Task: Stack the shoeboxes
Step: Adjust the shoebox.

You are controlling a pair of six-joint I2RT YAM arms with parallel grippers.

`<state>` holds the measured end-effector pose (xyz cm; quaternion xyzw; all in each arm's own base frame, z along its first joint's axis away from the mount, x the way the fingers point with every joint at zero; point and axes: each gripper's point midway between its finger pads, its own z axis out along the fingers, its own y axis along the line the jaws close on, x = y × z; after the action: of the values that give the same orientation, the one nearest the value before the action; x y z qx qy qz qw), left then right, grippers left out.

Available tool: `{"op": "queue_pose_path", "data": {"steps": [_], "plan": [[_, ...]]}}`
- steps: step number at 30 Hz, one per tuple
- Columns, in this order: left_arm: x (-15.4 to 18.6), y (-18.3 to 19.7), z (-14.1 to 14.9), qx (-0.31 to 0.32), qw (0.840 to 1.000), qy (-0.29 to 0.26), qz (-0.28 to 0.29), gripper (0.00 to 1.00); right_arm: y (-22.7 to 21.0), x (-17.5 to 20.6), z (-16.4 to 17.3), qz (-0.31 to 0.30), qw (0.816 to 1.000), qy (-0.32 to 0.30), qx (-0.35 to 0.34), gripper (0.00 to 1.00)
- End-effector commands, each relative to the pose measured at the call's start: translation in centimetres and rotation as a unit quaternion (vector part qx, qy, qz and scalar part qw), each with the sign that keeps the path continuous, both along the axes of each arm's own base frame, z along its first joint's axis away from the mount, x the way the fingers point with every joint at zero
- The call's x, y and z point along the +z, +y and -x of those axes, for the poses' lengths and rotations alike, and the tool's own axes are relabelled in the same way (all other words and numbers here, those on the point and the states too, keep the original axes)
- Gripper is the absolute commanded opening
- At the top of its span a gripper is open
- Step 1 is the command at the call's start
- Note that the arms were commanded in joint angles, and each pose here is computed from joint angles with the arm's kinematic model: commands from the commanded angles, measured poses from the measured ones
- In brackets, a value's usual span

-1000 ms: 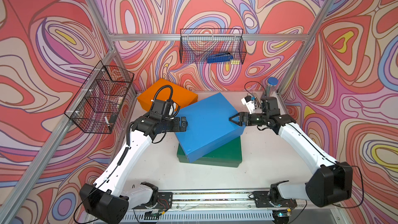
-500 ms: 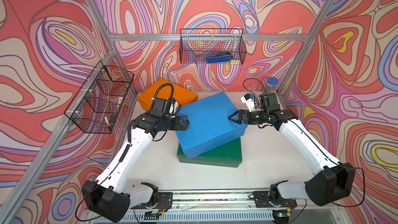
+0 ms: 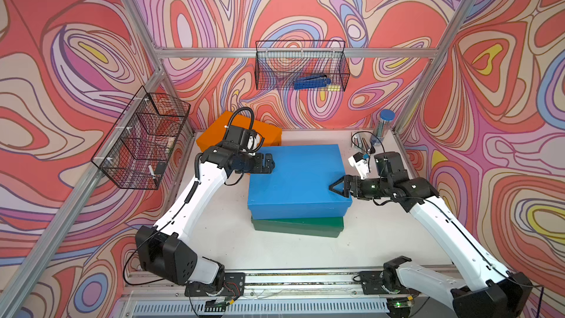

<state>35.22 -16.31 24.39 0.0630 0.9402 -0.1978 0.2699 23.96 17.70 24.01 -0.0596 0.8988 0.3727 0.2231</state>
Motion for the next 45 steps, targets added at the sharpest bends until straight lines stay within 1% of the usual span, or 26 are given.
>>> {"op": "queue_pose_path", "data": {"steps": [1,3,6,9,13,19,26,29,32,45], "plan": [[-0.3,-0.8,0.2,-0.039,0.999,0.006,-0.008,1.0,-0.6,0.7,0.2,0.023,1.0,-0.019,-0.011,0.98],[-0.3,-0.3,0.5,-0.038,0.999,0.005,-0.01,1.0,-1.2,1.3,-0.4,0.044,0.998,-0.034,-0.021,0.98],[0.3,0.9,1.2,-0.028,1.0,0.001,-0.006,1.0,-1.5,1.9,-1.7,0.061,0.997,-0.039,-0.033,0.98],[0.7,1.8,2.0,-0.022,1.0,-0.002,-0.007,1.0,-0.8,2.1,-2.7,0.049,0.998,-0.035,-0.033,0.98],[0.5,1.4,2.7,-0.031,0.999,0.01,0.009,1.0,0.1,1.4,-3.2,0.026,0.999,-0.02,-0.026,0.98],[-0.7,0.4,3.2,-0.041,0.998,0.034,0.038,1.0,1.6,0.6,-2.4,-0.01,1.0,0.003,-0.015,0.91],[-1.4,-0.2,3.3,-0.041,0.997,0.046,0.054,0.99,0.8,-0.2,-0.9,0.004,0.999,0.016,-0.032,0.87],[-1.5,-0.7,3.5,-0.041,0.996,0.049,0.064,0.99,0.3,-0.4,-0.7,0.015,0.999,0.013,-0.04,0.87],[-1.7,-1.4,3.7,-0.048,0.996,0.05,0.063,0.98,0.2,-0.1,-0.8,0.016,0.999,0.009,-0.042,0.87],[-2.0,-1.6,4.5,-0.047,0.996,0.056,0.056,0.98,-0.4,-0.4,-0.2,0.033,0.998,0.013,-0.044,0.87]]}}
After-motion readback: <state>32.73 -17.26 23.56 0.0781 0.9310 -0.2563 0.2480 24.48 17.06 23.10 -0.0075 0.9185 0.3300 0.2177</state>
